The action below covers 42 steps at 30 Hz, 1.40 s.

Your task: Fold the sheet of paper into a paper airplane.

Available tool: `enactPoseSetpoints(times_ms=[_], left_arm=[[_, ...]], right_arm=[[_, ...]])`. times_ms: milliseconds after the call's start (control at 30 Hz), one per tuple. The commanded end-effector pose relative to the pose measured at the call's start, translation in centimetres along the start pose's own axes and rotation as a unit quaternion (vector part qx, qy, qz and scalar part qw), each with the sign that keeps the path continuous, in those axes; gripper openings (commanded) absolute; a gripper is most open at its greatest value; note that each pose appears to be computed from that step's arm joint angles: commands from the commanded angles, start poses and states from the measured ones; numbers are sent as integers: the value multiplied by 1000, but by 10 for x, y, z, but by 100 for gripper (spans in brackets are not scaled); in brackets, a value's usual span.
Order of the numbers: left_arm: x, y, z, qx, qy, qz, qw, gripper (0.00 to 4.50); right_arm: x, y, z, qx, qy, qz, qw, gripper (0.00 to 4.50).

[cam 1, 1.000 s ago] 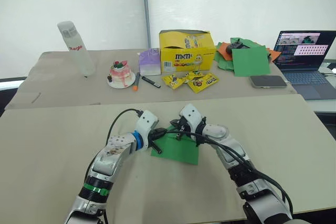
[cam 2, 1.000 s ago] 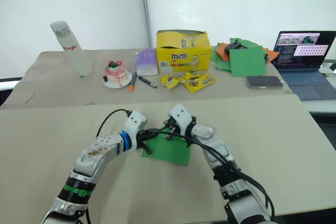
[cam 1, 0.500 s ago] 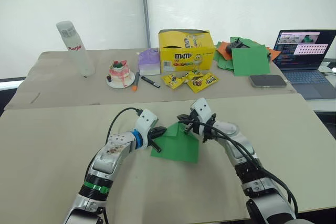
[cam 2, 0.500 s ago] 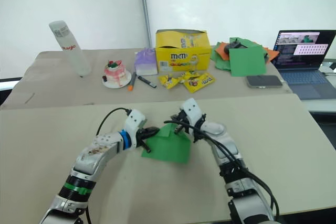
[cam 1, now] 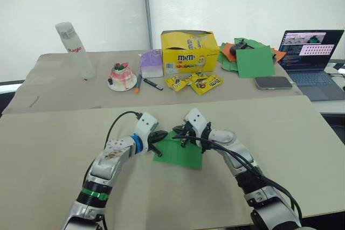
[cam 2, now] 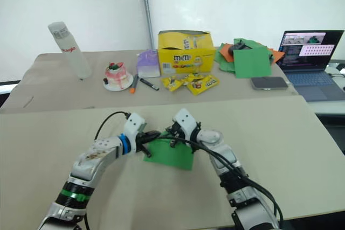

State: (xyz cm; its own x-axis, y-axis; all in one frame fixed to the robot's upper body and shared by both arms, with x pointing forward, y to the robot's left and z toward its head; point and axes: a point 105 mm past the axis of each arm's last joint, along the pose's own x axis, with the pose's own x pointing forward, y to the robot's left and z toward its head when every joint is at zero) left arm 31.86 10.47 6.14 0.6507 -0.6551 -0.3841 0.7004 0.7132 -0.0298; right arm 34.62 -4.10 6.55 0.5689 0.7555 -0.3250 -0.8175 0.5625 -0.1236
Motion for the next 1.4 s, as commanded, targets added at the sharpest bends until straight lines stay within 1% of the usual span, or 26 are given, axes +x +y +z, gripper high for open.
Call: enactPoseSetpoints(times_ms=[33,133,200,267,367,433,533,600,767,900,1000,1033,1133,1200,1300,1367,1400], left_arm=[[-19,17,-21,-14,31,35,999,5],[-32,25,-26,-16,35,52,998,5],[-34,25,-21,-21,20,51,998,5],[-33,22,-8,-25,-16,40,999,5],[-25,12,21,-20,-78,5,997,5],[-15,3,33,-11,-97,-19,995,5],[3,-11,38,12,-89,-54,994,5],[11,-16,31,41,-64,-67,995,5],[23,-18,11,51,-22,-74,996,5],[30,-19,11,45,-23,-78,996,5],[34,-22,13,45,-26,-85,995,5],[35,-23,14,45,-28,-88,995,5],[37,-25,16,42,-32,-92,994,5],[38,-25,16,39,-34,-92,994,5],[38,-24,16,35,-34,-90,995,5],[38,-23,15,33,-34,-89,995,5],[38,-23,14,31,-34,-88,995,5]], right_arm=[[0,-2,-12,7,25,-3,1000,0],[1,-1,-12,7,25,-1,1000,0],[0,-1,-12,8,25,-1,1000,0],[0,-1,-12,8,25,-1,1000,0],[-1,-1,-11,8,24,-1,1000,0],[-2,-2,-10,9,22,-4,1000,0],[-6,-4,-7,17,13,-12,1000,0],[-8,-6,-5,33,5,-19,999,0],[-22,-18,1,84,-24,-51,995,0],[-36,-30,12,162,-73,-80,981,0],[-52,-37,17,183,-92,-90,975,0],[-60,-41,17,171,-90,-96,976,0],[-81,-50,10,124,-54,-108,985,0],[-93,-50,-2,82,-3,-99,992,0],[-111,-40,-27,32,92,-58,994,0],[-117,-31,-37,16,128,-27,991,0],[-117,-24,-39,16,136,-8,991,0]])
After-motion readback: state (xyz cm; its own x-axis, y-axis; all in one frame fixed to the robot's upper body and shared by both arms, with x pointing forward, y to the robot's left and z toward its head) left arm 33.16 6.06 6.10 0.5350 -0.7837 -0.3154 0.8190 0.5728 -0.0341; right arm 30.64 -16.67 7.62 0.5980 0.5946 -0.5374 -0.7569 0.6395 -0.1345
